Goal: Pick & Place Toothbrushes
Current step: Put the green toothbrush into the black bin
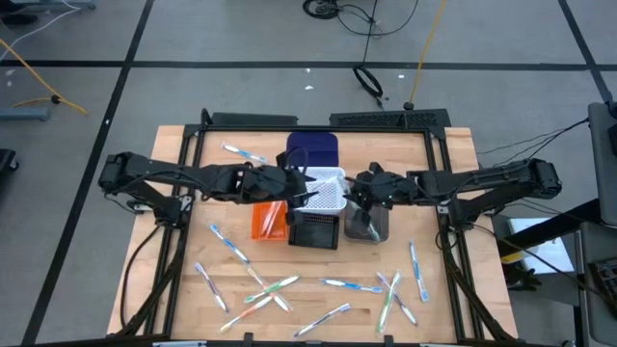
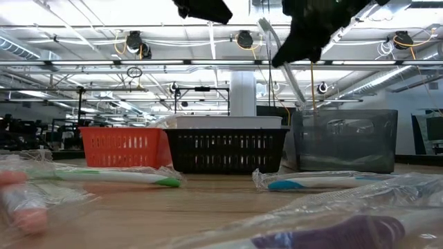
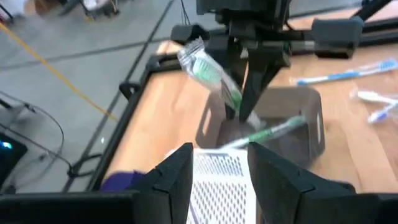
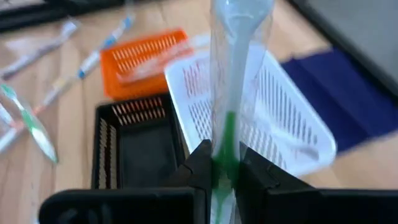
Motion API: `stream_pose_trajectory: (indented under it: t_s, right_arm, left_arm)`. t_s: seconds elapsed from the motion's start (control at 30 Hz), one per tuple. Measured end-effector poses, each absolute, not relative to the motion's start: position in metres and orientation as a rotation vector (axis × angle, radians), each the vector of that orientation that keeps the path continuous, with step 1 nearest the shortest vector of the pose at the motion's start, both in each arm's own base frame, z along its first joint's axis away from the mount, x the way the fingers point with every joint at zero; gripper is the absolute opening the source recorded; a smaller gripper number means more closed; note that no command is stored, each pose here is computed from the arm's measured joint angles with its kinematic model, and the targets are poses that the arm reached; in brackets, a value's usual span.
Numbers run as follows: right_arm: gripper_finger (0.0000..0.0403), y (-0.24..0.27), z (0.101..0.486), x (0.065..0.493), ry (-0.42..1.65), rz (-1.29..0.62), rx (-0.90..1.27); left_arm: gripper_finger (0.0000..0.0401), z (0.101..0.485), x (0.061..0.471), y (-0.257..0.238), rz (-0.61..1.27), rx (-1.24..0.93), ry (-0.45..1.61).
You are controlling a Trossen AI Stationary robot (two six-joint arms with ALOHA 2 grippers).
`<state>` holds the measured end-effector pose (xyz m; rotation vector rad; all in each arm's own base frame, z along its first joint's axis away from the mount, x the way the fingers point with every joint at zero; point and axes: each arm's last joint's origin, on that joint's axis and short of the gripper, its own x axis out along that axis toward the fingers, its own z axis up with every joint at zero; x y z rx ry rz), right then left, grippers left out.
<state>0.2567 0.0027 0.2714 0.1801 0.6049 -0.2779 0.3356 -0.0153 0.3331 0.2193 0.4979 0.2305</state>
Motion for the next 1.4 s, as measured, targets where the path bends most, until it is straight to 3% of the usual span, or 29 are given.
stream_pose_trajectory:
  t_s: [0.3, 0.57, 1.0, 1.23, 1.4]
  right_arm:
    - [0.0028, 0.003, 0.247, 0.244, 0.777, -0.377, 0.342]
    - [0.0028, 0.006, 0.205, 0.232, 0.842, -0.349, 0.481]
    - [0.0029, 0.006, 0.195, 0.227, 0.873, -0.341, 0.512]
    - [0.009, 0.006, 0.185, 0.222, 0.899, -0.35, 0.508]
    - [0.0113, 0.006, 0.183, 0.222, 0.881, -0.334, 0.494]
  left_arm:
    - [0.0131, 0.322, 0.328, -0.02, 0.213, 0.227, 0.634]
    - [0.0127, 0.317, 0.324, -0.027, 0.188, 0.244, 0.693]
    - [0.0127, 0.317, 0.324, -0.027, 0.187, 0.242, 0.694]
    - [0.0127, 0.317, 0.324, -0.027, 0.187, 0.242, 0.694]
    - [0.0127, 0.317, 0.324, -0.027, 0.186, 0.242, 0.694]
